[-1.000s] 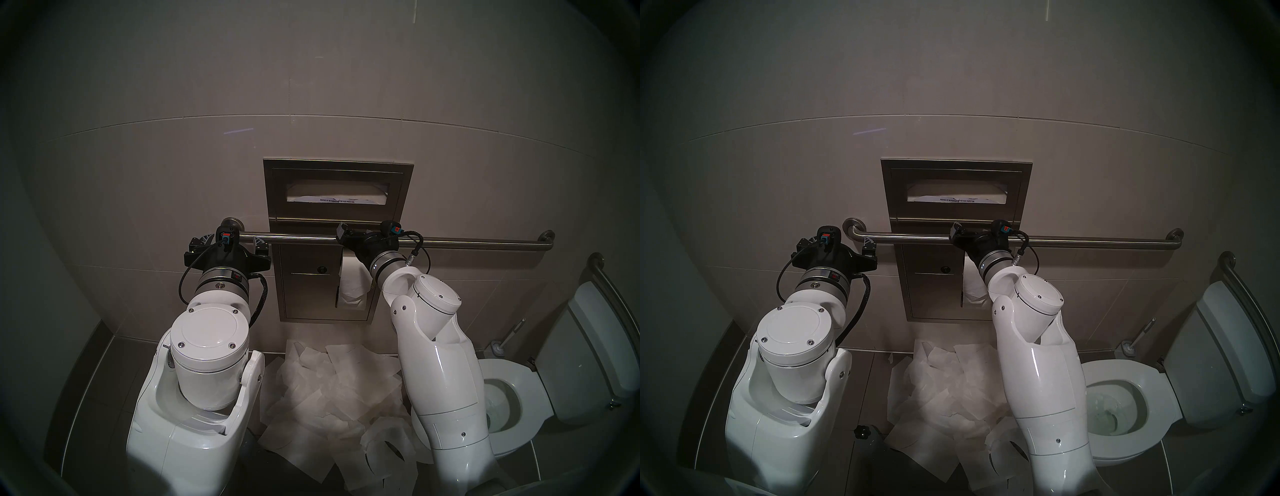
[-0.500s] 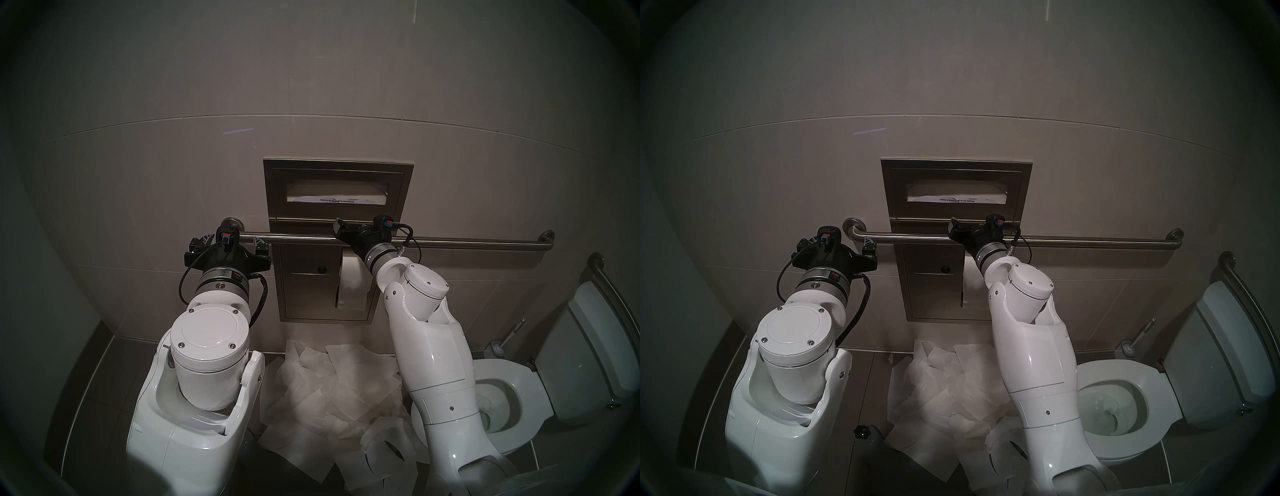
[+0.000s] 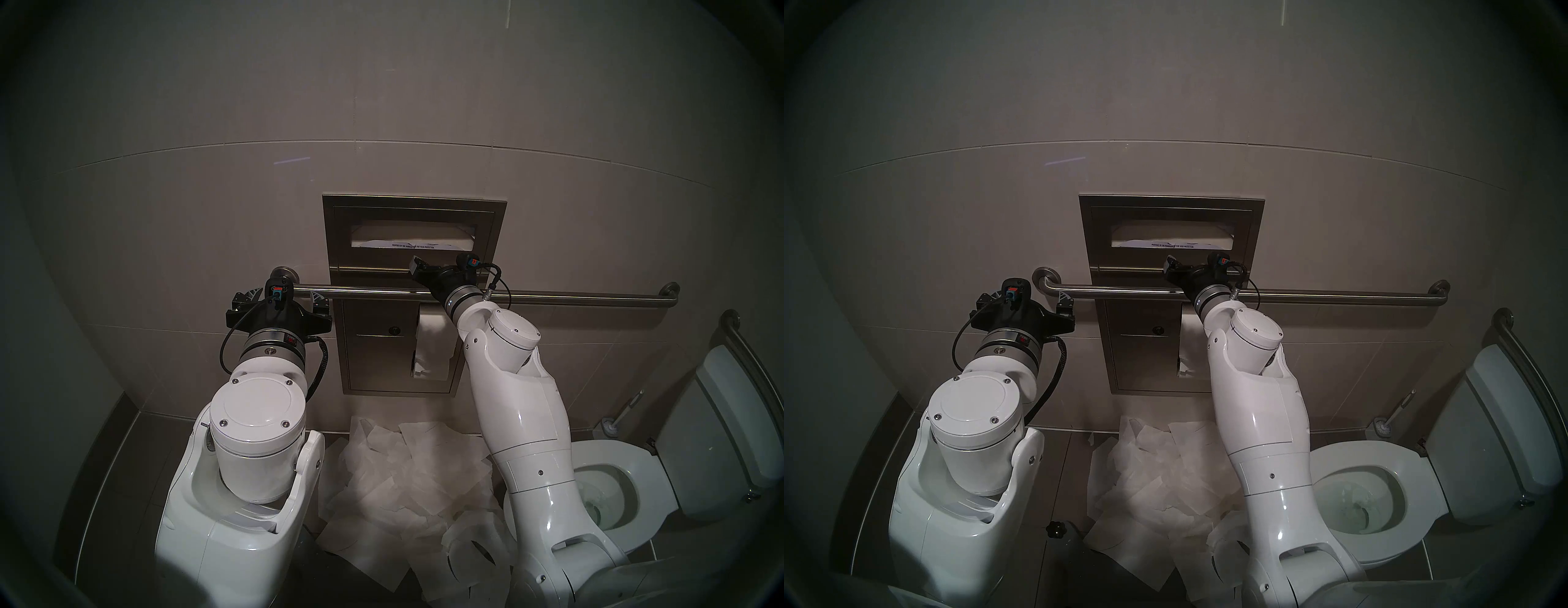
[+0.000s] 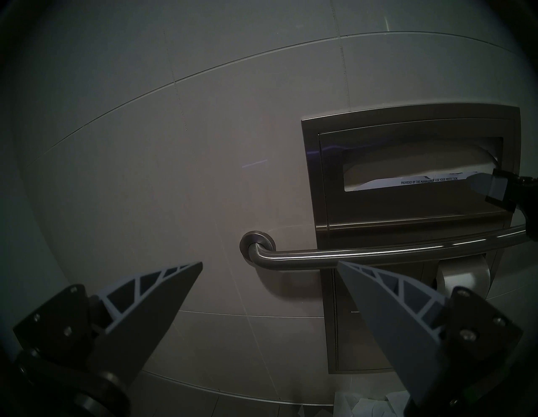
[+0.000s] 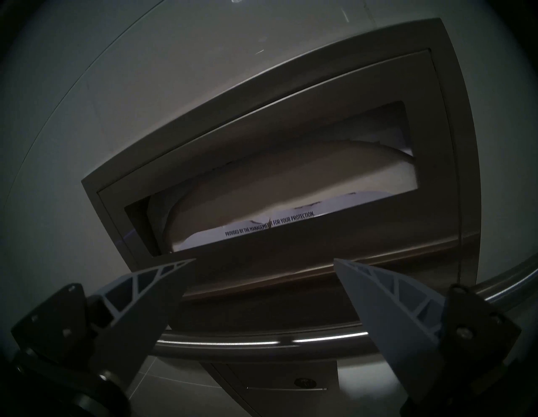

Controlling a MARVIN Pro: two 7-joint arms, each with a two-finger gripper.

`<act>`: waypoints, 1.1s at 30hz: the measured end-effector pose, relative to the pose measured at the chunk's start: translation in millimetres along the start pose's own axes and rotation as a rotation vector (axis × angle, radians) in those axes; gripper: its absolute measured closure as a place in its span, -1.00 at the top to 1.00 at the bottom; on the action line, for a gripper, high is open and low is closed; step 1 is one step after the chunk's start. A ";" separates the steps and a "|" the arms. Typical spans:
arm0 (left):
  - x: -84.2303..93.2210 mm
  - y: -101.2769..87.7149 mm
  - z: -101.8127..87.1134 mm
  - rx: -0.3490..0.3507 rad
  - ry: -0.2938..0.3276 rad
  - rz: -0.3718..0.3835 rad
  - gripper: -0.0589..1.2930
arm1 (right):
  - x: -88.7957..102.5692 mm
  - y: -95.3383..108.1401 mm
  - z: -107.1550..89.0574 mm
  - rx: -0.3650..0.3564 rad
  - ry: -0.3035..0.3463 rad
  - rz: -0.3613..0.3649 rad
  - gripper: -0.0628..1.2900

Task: Take out a toilet seat cover

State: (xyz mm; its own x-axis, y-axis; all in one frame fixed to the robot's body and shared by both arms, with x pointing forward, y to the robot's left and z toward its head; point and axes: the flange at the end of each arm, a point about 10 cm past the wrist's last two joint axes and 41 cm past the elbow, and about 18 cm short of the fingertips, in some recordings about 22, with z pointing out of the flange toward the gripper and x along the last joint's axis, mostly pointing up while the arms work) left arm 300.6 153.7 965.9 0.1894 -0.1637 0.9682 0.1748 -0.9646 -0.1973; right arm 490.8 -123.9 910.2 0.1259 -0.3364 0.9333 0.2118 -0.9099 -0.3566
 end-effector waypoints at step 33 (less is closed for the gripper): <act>-1.9 0.7 0.5 0.003 -0.006 0.001 0.95 | 10.8 11.4 56.7 -0.025 -0.019 0.018 0.89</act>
State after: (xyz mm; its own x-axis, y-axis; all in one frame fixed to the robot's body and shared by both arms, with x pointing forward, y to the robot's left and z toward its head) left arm 300.8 153.4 963.9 0.1950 -0.1637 0.9670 0.1779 -0.9637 -0.1990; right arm 549.5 -124.1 913.7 0.1476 -0.3480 0.9258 0.1848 -0.9099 -0.3715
